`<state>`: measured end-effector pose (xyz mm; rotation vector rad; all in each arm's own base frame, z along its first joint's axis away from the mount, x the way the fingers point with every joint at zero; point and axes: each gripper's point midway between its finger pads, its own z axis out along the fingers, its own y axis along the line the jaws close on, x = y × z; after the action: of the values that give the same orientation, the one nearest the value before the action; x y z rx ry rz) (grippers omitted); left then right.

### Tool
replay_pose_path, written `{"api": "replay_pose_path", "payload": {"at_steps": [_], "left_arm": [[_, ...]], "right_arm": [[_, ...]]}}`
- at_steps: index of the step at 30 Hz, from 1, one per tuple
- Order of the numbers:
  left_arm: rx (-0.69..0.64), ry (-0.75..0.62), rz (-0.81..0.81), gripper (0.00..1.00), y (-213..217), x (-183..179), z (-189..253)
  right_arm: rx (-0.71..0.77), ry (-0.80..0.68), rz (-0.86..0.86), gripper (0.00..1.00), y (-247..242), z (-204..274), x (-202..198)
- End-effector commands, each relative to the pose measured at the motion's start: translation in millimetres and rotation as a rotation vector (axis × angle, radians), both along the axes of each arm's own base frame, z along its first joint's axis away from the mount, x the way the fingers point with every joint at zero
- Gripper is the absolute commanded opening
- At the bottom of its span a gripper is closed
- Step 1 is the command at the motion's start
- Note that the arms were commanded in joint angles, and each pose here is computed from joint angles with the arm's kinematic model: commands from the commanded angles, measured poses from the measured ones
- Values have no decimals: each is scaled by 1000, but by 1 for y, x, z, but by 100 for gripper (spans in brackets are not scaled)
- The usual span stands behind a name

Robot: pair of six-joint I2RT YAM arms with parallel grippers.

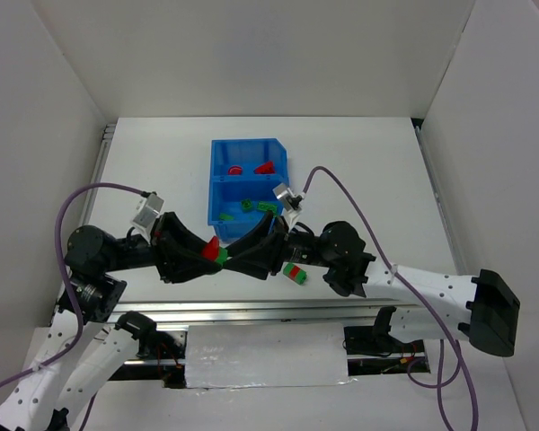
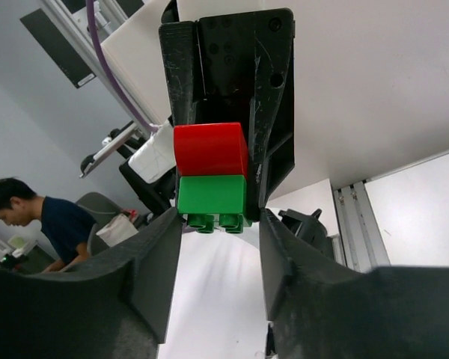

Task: Sort the legos into containers by color

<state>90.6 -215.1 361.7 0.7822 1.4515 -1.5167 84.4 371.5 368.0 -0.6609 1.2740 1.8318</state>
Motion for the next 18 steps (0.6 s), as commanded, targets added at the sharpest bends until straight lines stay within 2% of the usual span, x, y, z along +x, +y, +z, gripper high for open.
{"api": "replay_pose_path", "payload": {"at_steps": [1,4,6,7,10,18], "left_arm": [[-34,-68,-18,0,0,-4,15],[-40,-71,-45,0,-1,-7,19],[-12,-57,-47,0,-1,-7,12],[2,-90,-23,0,0,-4,11],[11,-48,5,0,0,0,2],[-1,-57,21,0,0,3,6]], "right_arm": [[62,-12,35,46,3,14,-7],[102,4,17,41,5,17,-2],[103,11,19,47,6,15,-2],[98,13,10,47,6,14,-1],[95,21,-11,47,3,14,1],[42,23,-44,50,17,6,4]]}}
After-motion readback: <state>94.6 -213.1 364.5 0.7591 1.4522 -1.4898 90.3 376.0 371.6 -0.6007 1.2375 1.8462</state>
